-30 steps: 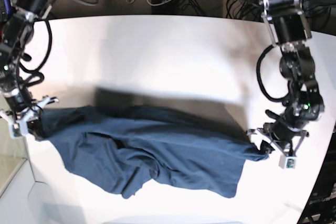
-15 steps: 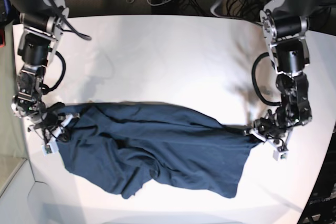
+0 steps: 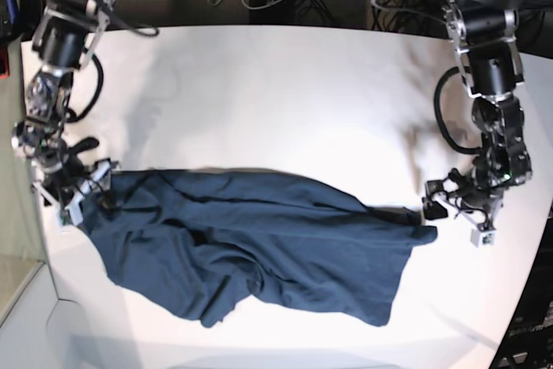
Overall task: Layout the t-shirt on the table in an organized manner, then fold the t-shirt properly
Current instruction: 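Release and regrasp the shirt edge with both grippers, then lift the shirt edge with both grippers and drag it away from the hem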
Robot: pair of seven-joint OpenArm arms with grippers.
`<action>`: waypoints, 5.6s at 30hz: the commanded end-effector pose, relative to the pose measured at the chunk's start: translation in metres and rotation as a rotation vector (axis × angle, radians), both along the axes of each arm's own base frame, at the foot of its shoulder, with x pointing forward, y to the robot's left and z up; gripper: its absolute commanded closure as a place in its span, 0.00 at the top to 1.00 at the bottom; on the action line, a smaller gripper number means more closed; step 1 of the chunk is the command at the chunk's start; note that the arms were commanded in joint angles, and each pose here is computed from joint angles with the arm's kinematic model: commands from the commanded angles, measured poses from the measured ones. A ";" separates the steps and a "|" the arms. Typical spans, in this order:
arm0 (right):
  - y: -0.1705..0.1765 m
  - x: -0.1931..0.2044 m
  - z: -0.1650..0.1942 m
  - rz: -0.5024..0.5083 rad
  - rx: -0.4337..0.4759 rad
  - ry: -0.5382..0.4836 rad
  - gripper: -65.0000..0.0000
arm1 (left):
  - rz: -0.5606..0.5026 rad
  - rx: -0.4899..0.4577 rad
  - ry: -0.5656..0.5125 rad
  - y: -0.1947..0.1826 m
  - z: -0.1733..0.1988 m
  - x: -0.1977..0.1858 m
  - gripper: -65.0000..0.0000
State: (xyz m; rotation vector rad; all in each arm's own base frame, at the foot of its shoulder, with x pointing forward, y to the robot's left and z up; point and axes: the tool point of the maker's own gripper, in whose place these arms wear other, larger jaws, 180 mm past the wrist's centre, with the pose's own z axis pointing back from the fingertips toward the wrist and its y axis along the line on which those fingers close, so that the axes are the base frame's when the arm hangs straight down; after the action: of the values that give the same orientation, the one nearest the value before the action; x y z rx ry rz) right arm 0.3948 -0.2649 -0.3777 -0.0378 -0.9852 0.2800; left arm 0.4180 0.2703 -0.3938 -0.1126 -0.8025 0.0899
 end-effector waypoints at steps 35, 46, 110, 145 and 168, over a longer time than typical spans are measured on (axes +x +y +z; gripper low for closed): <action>0.063 0.014 0.014 0.055 0.137 -0.105 0.00 | -0.008 0.009 -0.044 -0.002 0.008 -0.003 0.75; 0.069 0.014 0.053 0.067 0.093 -0.208 0.00 | -0.059 -0.041 -0.138 -0.047 0.037 0.032 0.75; 0.056 -0.019 0.014 0.057 0.071 -0.103 0.00 | -0.020 -0.079 -0.315 -0.049 0.025 0.077 0.44; 0.047 -0.074 0.041 0.096 -0.080 -0.140 0.00 | -0.060 -0.129 -0.251 -0.043 0.074 -0.057 0.00; 0.065 -0.197 0.011 0.150 -0.150 0.091 0.00 | -0.056 -0.076 0.025 -0.035 0.015 -0.172 0.00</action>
State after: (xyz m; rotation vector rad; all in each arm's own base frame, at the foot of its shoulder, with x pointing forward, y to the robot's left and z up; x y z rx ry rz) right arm 0.1902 -0.2025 -0.3775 -0.0893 -0.8256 0.4860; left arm 0.2379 0.2317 -0.3907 -0.2124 -0.7255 0.0790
